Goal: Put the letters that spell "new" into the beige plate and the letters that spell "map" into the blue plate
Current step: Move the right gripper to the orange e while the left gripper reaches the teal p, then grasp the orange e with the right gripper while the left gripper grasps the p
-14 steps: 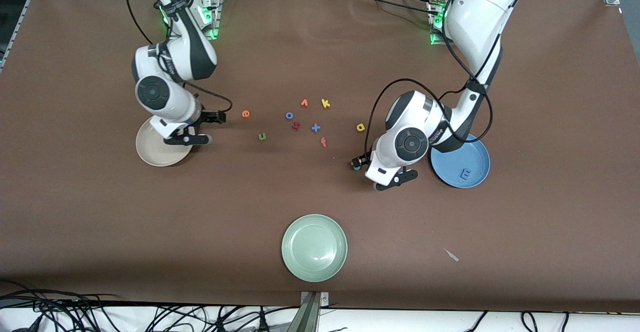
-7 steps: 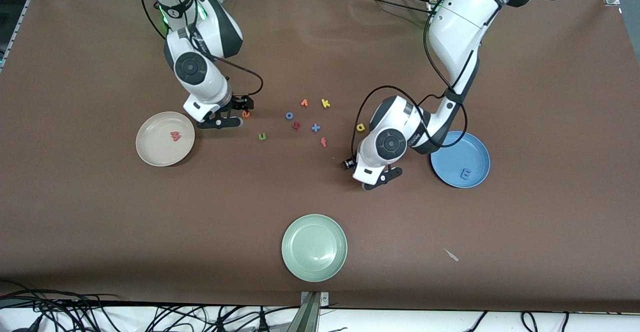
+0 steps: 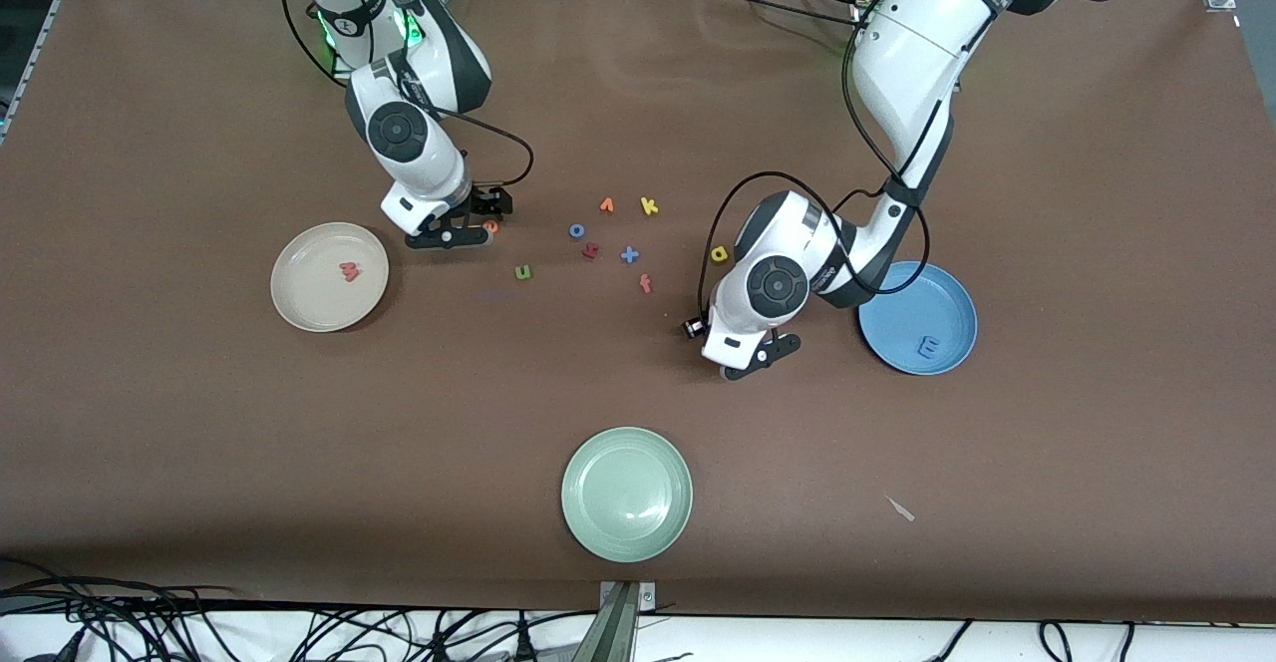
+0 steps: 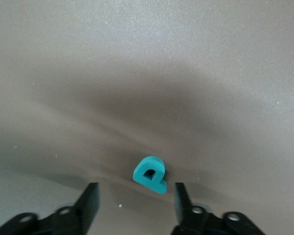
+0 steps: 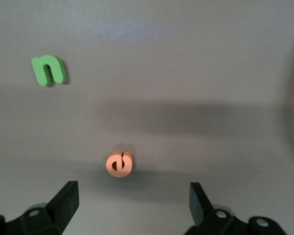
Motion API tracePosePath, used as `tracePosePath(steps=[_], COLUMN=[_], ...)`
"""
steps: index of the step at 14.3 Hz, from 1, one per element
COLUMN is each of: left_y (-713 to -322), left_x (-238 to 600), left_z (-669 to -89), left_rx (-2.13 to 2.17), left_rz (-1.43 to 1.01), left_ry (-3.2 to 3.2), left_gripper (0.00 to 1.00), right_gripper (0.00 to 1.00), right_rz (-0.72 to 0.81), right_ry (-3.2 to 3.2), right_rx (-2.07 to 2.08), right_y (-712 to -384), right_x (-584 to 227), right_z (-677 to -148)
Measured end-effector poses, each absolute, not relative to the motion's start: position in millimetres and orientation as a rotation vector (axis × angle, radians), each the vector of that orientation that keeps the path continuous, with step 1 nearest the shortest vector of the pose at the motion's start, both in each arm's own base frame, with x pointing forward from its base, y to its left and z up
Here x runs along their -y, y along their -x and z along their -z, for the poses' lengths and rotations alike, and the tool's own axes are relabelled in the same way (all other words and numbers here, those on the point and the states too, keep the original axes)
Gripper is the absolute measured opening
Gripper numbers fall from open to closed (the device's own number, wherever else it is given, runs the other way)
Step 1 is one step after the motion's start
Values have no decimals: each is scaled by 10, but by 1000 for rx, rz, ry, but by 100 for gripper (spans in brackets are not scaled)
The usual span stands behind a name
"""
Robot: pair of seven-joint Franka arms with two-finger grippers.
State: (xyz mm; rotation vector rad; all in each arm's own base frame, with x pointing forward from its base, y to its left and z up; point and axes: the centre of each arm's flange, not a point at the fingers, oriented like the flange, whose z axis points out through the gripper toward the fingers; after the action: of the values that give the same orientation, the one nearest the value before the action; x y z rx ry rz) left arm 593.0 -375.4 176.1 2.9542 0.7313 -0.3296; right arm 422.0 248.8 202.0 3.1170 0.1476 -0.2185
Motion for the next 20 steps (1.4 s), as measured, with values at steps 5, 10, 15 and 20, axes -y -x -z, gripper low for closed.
tracePosePath(steps=[5,10,15,20], left_y=[-5935,-5946,-6027,-6164], left_x=[3760,3793,3747,3800], left_z=[-1690,-1730,-1789,-2059], left_rx=[-724,-696,-662,-621], left_rz=[315,288,223,161], left_ry=[-2954,-2972,-3008,-2993], left_gripper=[65,20,11,14], right_gripper=[100,80,64,48], right_rz=[210,212,214,206], right_ry=[-3121,-3122,-3123,-3126], right_rx=[-152,-164,-175,-174], right_y=[-4196,-4175,-4155,-4160], right_x=[-2509,-2547,-2578,-2580], right_z=[-1742,-1732,-1732,-1723])
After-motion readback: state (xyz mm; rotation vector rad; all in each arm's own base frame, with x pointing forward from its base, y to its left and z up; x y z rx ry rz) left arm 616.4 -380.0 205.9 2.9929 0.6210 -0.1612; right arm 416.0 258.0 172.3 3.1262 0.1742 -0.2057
